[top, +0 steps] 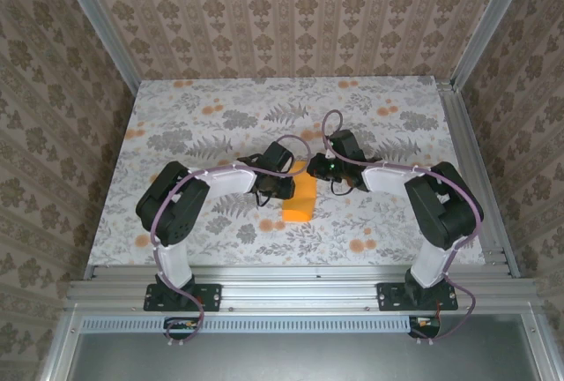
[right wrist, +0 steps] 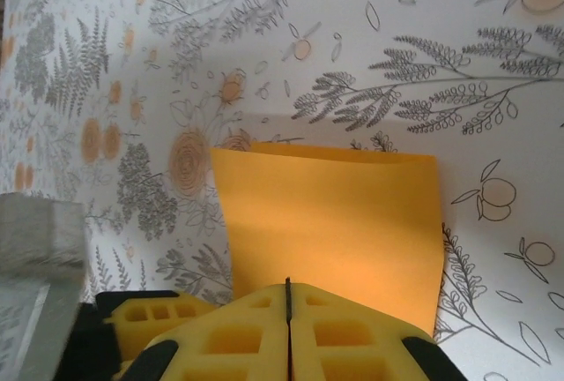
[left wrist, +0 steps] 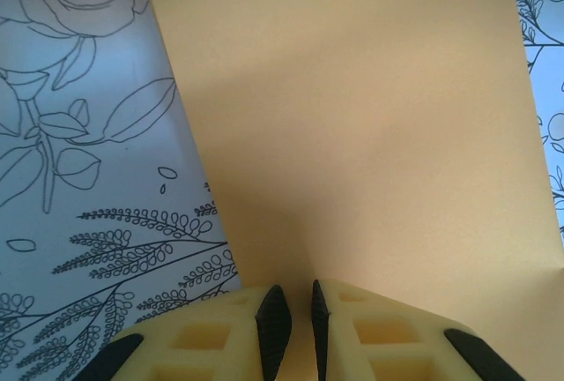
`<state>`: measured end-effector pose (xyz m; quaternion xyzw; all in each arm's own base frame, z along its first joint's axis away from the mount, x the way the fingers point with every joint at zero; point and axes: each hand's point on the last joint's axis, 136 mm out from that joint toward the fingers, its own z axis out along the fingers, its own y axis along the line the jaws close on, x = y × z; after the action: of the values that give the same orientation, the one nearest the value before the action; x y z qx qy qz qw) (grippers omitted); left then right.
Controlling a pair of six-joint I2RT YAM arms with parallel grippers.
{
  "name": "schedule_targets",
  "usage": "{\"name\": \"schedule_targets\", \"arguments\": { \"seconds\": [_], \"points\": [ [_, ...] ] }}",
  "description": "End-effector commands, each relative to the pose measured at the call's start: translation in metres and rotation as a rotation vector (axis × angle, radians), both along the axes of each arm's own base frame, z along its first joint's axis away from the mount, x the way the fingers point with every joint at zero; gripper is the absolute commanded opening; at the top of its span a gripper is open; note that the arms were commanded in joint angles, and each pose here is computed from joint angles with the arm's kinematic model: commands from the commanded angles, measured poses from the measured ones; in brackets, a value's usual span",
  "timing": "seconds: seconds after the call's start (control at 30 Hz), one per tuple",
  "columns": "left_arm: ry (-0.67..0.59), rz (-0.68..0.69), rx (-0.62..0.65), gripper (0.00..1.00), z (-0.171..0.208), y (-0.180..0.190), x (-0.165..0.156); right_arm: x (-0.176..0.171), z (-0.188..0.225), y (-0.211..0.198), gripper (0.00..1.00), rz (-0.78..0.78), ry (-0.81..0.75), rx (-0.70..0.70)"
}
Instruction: Fold a paper plane with a square sheet of paper (pick it up from the middle)
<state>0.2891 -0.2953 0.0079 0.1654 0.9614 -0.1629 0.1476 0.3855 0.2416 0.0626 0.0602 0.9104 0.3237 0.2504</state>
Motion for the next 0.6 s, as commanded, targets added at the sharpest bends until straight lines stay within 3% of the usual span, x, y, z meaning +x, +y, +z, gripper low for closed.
{"name": "schedule_targets", "arguments": {
  "seconds": [0.0, 0.2, 0.57],
  "points": [
    [0.258, -0.009, 0.332, 0.22, -0.077, 0.078, -0.066, 0.014, -0.008, 0.008, 0.10, -0.004, 0.009, 0.013],
    [0.260, -0.010, 0.333, 0.22, -0.077, 0.079, -0.067, 0.025, -0.036, 0.009, 0.10, -0.017, 0.044, -0.015],
    [0.271, -0.014, 0.347, 0.22, -0.080, 0.085, -0.072, 0.039, -0.067, -0.028, 0.09, -0.098, 0.079, -0.093]
  ]
}}
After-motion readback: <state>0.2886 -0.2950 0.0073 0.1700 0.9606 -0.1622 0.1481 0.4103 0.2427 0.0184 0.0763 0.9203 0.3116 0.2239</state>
